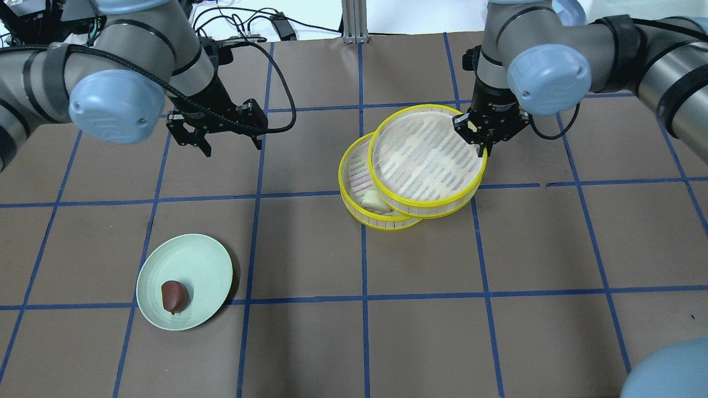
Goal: Place buns in different layers of steamer
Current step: 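Withdraw the left gripper while the right stacks the top tier back on, then grasp the brown bun with the left gripper while the right releases the steamer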
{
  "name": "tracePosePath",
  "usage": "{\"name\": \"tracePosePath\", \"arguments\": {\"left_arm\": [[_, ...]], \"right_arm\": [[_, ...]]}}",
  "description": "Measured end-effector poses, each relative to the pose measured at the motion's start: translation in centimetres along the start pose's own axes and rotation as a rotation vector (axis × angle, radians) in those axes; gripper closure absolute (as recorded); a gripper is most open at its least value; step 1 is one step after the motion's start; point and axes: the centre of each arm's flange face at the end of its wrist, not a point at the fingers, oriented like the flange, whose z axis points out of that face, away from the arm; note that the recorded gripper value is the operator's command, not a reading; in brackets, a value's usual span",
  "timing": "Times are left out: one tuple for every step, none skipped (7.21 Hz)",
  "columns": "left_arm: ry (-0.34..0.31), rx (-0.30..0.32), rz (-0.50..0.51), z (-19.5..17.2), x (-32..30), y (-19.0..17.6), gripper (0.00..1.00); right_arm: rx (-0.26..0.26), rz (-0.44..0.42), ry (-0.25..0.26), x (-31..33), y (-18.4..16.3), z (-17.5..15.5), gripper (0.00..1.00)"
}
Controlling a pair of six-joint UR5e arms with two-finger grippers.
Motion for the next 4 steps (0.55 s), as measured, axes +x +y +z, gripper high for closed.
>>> {"name": "tracePosePath", "arguments": {"left_arm": [[0.001,-0.036,0.002,0.0,-2.5,0.0,0.0],[0.004,-0.089,-0.013,0.3,-4.8,0.2,0.0],[0.012,-0.15,-0.033,1.1,-6.8,0.7,0.0],[0.024,-0.21,-0.056,2.8,-8.7,1.5,0.0]], "right_arm": [[0.012,0.026,-0.02,-2.3,0.3,0.2,1.0],[0.018,0.045,-0.046,-4.0,0.3,0.4,1.0],[0.024,0.05,-0.058,-4.9,0.1,0.8,1.0],[0.033,0.045,-0.059,-5.3,-0.3,1.3,1.0]]}}
